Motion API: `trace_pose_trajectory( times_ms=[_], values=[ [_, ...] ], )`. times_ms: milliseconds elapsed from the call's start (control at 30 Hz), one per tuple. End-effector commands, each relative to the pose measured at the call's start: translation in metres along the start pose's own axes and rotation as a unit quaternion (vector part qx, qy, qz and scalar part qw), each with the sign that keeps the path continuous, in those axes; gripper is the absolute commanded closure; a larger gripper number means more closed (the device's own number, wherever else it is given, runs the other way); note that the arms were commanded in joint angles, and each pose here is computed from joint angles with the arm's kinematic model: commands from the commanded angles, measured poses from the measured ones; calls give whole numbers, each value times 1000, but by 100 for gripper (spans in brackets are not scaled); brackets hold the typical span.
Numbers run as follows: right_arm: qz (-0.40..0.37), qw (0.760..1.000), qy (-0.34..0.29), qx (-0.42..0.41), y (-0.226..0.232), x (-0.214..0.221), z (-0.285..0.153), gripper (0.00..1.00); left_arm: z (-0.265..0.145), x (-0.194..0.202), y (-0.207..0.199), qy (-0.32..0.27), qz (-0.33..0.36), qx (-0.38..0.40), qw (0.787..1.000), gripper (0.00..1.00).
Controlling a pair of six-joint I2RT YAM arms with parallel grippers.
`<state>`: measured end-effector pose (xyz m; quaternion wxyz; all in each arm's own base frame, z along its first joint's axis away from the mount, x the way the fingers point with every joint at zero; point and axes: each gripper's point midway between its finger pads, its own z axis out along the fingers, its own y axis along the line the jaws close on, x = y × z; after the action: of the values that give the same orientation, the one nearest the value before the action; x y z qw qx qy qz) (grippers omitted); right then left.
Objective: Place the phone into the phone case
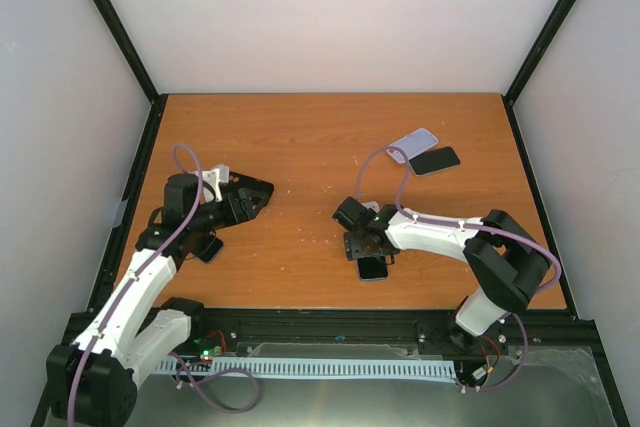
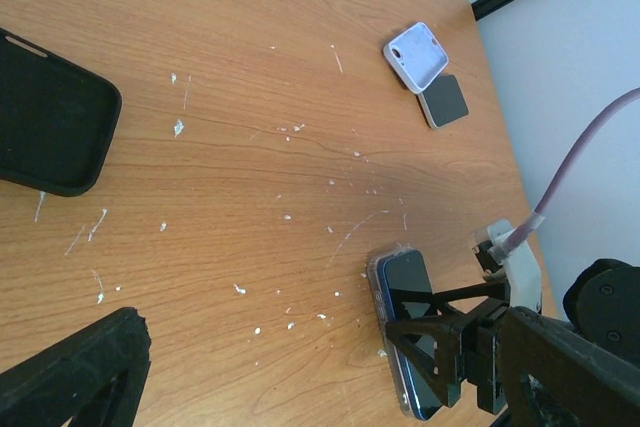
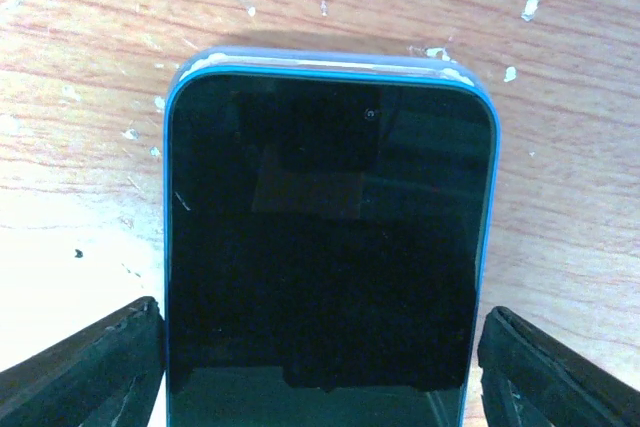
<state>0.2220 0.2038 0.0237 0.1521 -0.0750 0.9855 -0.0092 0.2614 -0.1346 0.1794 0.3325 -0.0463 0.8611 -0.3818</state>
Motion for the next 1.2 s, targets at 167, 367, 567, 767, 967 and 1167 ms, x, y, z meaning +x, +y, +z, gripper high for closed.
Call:
trace_pose_trajectory(
  times_ms=[167, 367, 567, 767, 967, 1167],
  values=[
    [9, 999, -34, 0, -9, -14, -19, 16, 4, -4, 0, 1, -8, 3, 1000, 5],
    [8, 999, -30, -13, -10, -10, -17, 21, 5, -1, 2, 4, -13, 4, 1000, 5],
    [7, 1000, -9, -20, -7, 0, -5, 14, 6, -1, 2, 6, -15, 4, 1000, 6],
    [11, 1000, 7, -12, -13, 10, 7, 16, 7, -1, 2, 7, -15, 4, 1000, 6],
    [13, 1000, 10, -16, -14, 12, 10, 24, 9, 0, 3, 9, -16, 4, 1000, 6],
    [16, 1000, 3, -19, -12, 9, 11, 30, 10, 0, 2, 10, -15, 6, 1000, 6]
  ],
)
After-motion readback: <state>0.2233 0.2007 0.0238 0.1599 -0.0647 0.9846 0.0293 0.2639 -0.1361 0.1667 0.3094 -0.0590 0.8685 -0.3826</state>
